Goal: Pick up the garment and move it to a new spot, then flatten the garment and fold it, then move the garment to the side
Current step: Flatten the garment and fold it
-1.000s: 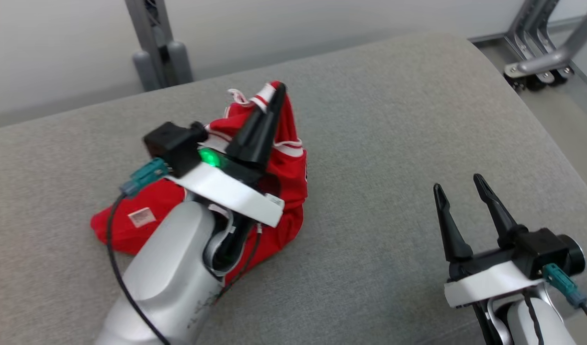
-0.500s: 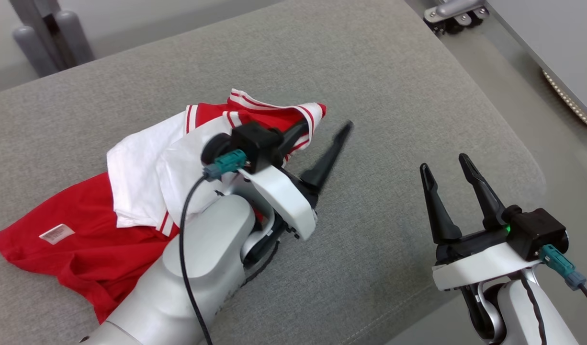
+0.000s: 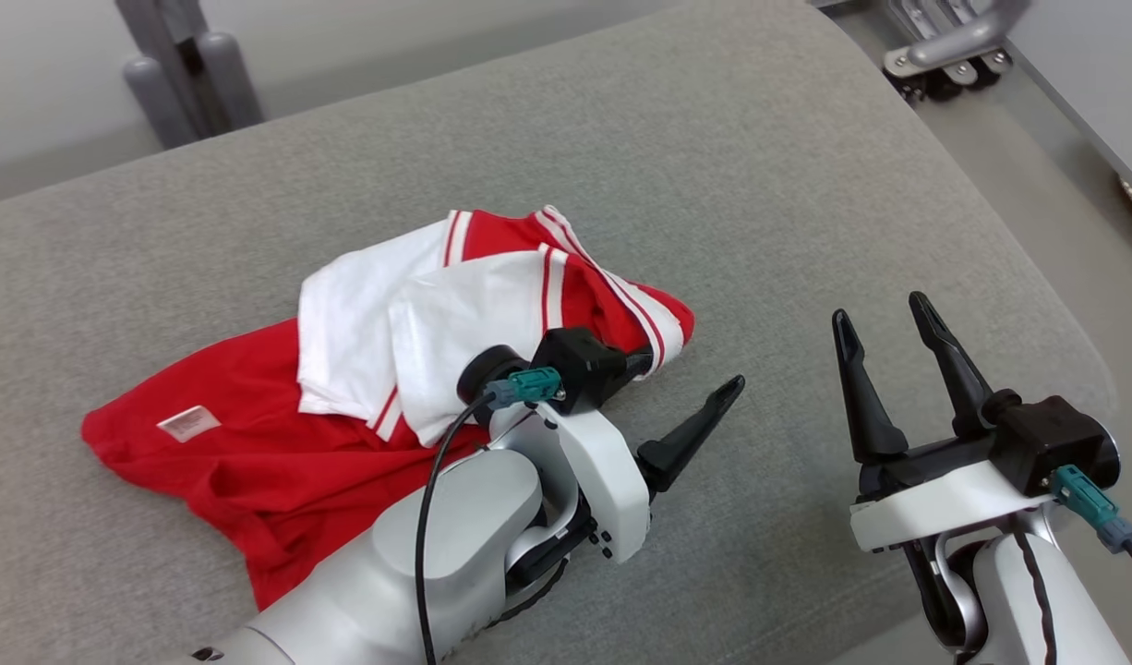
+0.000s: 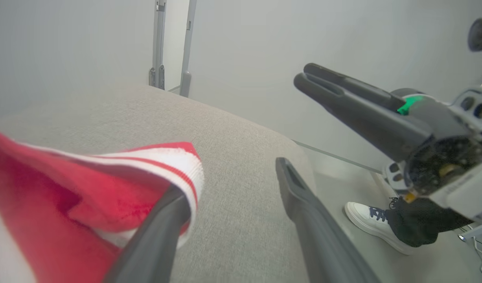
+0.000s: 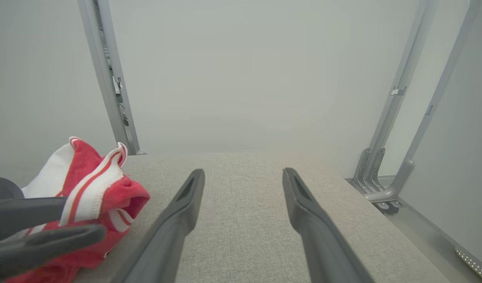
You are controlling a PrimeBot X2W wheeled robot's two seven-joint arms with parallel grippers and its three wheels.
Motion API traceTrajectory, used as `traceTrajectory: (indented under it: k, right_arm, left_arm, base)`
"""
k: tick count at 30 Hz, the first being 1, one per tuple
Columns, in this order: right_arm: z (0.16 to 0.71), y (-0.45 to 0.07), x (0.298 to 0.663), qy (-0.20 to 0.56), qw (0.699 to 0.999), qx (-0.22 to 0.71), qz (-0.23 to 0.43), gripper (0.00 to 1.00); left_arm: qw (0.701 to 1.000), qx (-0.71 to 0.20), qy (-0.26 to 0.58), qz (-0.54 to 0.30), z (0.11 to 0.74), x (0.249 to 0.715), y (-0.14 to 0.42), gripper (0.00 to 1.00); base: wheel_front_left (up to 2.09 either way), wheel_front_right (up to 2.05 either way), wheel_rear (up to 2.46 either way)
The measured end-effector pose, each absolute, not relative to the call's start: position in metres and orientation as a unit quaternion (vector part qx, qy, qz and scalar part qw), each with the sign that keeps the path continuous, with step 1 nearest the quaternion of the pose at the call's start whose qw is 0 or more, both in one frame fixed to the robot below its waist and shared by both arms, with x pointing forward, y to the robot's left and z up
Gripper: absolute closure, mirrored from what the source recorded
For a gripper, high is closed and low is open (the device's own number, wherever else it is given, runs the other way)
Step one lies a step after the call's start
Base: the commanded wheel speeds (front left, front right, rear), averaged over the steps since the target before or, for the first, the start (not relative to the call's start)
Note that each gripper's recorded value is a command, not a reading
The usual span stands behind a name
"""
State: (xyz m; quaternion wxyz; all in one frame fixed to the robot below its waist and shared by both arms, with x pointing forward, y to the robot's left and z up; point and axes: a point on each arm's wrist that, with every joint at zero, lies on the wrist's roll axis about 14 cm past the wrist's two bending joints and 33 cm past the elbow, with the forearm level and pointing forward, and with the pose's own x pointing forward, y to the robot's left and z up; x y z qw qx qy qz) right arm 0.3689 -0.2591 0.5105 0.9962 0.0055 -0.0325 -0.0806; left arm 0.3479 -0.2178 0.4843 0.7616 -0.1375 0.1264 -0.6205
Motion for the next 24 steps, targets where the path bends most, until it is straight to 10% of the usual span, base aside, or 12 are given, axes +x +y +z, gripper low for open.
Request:
traceTrajectory:
  k: [9, 24]
  right_arm:
    - [0.523, -0.24, 0.379, -0.054, 0.997, 0.006, -0.049, 0.0]
    - [0.536, -0.218, 0.38, -0.078, 0.997, 0.003, -0.017, 0.0]
  left_arm:
    - [0.768, -0.116, 0.157, -0.61, 0.483, 0.343, -0.204, 0.0]
    - [0.875, -0.138, 0.017, -0.464, 0.559, 0.429, -0.131, 0.0]
  base:
    - [0.0, 0.0, 0.0]
    - [0.0, 0.0, 0.0]
